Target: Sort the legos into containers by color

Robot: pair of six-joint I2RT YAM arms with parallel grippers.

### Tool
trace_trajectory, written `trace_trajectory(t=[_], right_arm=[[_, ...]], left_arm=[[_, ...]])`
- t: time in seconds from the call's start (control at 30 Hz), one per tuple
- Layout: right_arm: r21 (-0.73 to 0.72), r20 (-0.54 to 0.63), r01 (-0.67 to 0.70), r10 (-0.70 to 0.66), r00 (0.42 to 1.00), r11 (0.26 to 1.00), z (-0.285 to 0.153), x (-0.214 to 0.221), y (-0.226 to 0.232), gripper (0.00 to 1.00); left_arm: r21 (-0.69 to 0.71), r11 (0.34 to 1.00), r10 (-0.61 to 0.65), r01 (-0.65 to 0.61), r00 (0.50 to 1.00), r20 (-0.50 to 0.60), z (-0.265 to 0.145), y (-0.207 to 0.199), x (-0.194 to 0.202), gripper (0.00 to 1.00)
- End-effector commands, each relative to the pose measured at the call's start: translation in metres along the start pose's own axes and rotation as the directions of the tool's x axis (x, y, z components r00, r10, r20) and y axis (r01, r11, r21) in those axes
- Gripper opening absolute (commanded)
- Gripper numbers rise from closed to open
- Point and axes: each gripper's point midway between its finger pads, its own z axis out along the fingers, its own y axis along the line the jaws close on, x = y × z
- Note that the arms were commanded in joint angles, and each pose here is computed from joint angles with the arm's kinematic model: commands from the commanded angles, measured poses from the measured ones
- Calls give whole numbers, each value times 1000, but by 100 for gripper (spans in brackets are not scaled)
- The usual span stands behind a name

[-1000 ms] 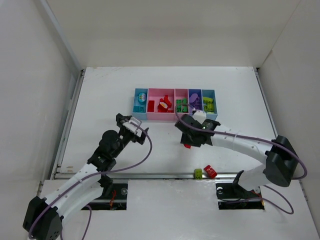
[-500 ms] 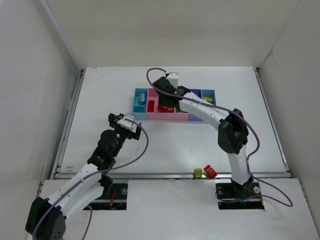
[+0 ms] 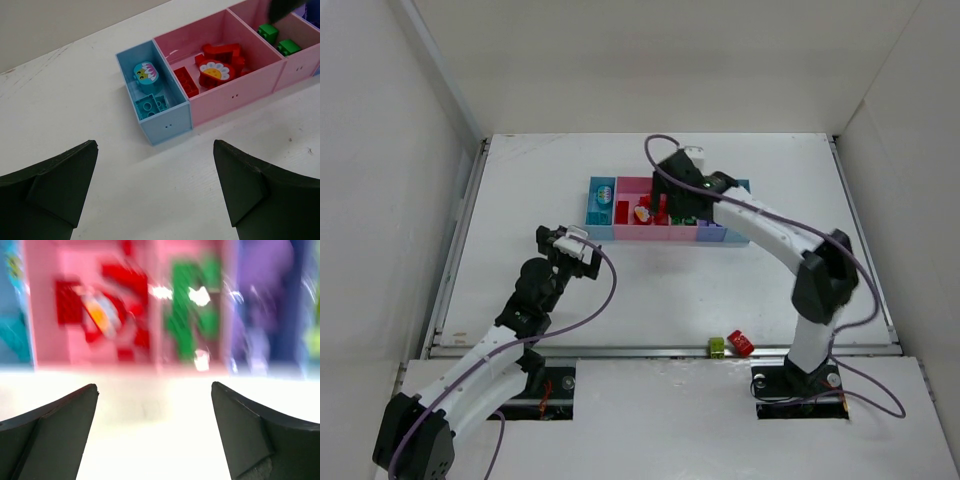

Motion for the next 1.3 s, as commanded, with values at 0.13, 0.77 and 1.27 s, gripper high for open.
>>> trace_trajectory(t=[0.13, 0.77, 1.27], right_arm=[[319, -231, -354, 435, 870, 879, -81, 146, -103, 100], [495, -184, -722, 870, 457, 483, -144, 271, -163, 100], [663, -157, -603, 870, 468, 444, -135, 311, -163, 100]], left_arm=[[17, 1000, -16, 14, 996, 88, -1, -1, -23, 100], [64, 998, -22, 12, 988, 150, -10, -7, -37, 100], [85, 996, -30, 18, 989, 143, -11, -11, -36, 100]])
